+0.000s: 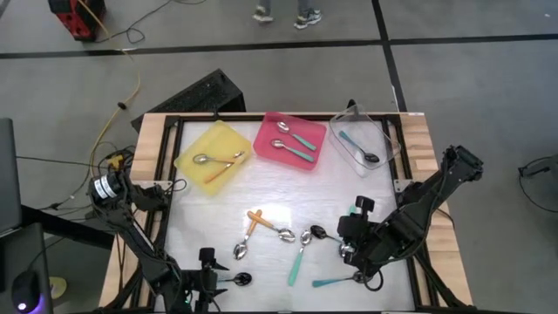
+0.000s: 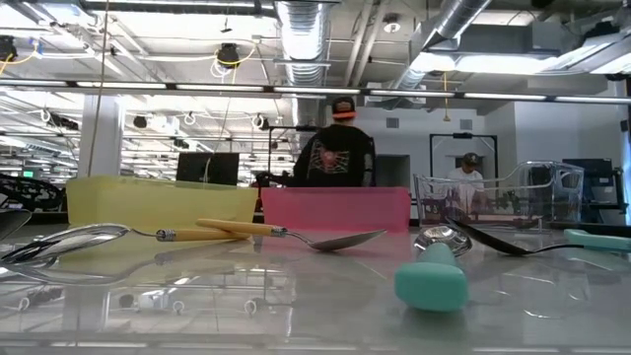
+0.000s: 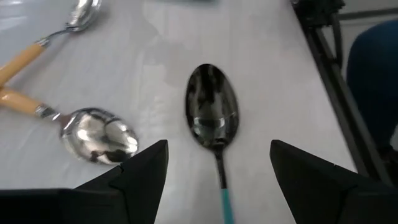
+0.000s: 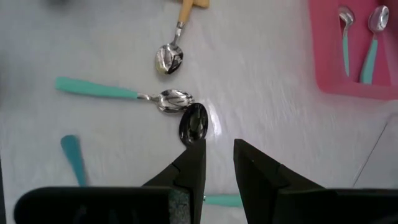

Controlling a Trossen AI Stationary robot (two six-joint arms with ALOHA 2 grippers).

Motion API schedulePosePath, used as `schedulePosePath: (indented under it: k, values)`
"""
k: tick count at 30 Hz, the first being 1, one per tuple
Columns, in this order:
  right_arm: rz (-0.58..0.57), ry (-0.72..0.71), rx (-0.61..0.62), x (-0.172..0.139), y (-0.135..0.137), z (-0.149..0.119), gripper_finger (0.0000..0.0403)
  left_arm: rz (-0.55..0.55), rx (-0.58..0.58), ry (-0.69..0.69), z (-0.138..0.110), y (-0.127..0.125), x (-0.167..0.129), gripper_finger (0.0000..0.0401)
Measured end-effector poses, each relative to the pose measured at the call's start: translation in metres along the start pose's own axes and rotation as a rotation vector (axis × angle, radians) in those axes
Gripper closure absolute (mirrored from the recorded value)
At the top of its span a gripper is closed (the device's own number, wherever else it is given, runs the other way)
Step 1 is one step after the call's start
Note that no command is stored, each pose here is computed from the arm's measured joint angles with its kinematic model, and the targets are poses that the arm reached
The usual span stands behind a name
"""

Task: Sort silverware by color (type)
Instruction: Put the blue spoon into the transparent bin

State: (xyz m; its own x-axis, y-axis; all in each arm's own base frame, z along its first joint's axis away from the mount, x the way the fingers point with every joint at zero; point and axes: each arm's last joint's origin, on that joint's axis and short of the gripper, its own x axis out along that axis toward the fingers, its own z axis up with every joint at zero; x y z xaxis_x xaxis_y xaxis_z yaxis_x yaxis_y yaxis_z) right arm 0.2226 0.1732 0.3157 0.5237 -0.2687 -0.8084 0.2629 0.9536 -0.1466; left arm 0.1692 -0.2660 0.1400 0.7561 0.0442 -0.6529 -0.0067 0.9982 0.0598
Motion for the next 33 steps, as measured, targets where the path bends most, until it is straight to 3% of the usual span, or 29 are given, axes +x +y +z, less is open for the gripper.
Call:
schedulePosePath:
  k: [6,9,13,18,26,33]
  values:
    - [-0.016,-0.019,0.003,0.000,0.000,0.001,0.0294,-0.028,-0.086,-0.034,-0.014,0.000,-0.002,0.0134]
    - [-0.030,-0.031,0.002,0.001,-0.002,0.002,0.0294,-0.068,-0.059,-0.057,-0.012,-0.003,-0.001,0.0134]
    - [-0.036,-0.037,0.004,0.001,-0.002,0.002,0.0294,-0.029,0.000,-0.074,-0.019,0.003,0.001,0.0134]
    - [-0.024,-0.047,0.026,0.001,-0.001,0.003,0.0294,-0.012,-0.025,-0.090,-0.027,0.014,0.009,0.0134]
    - [-0.022,-0.051,0.034,0.002,-0.001,0.005,0.0294,-0.103,-0.060,-0.132,-0.029,0.017,0.016,0.0134]
    - [-0.024,-0.052,0.045,0.003,-0.002,0.007,0.0294,-0.084,0.000,-0.105,-0.041,0.013,0.028,0.0134]
